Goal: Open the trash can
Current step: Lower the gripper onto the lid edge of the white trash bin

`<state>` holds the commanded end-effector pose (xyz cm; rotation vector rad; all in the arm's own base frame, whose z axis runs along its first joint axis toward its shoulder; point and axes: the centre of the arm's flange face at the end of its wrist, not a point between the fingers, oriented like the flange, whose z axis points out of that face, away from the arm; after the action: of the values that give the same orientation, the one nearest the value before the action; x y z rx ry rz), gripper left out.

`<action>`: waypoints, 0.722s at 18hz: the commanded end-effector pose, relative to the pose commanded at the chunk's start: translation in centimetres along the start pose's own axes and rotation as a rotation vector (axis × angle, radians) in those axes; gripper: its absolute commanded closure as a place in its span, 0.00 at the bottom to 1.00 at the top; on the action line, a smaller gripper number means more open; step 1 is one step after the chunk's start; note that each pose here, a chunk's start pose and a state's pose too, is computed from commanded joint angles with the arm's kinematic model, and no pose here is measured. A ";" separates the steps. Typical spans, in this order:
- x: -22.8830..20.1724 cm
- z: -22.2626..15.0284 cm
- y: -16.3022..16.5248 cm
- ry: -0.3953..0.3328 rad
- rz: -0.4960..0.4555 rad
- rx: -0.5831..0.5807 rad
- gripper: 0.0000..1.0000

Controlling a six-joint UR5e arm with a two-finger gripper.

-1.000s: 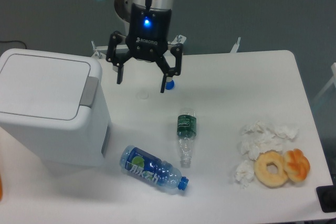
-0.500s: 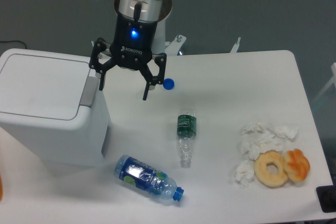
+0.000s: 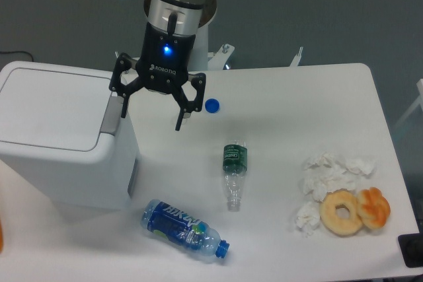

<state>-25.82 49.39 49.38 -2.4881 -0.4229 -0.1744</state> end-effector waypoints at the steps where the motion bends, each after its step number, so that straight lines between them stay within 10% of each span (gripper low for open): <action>1: 0.1 0.0 0.0 0.002 0.001 0.000 0.00; 13: 0.5 1.0 0.7 0.014 0.003 -0.019 0.00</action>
<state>-25.06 49.58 48.36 -2.5044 -0.4136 -0.1960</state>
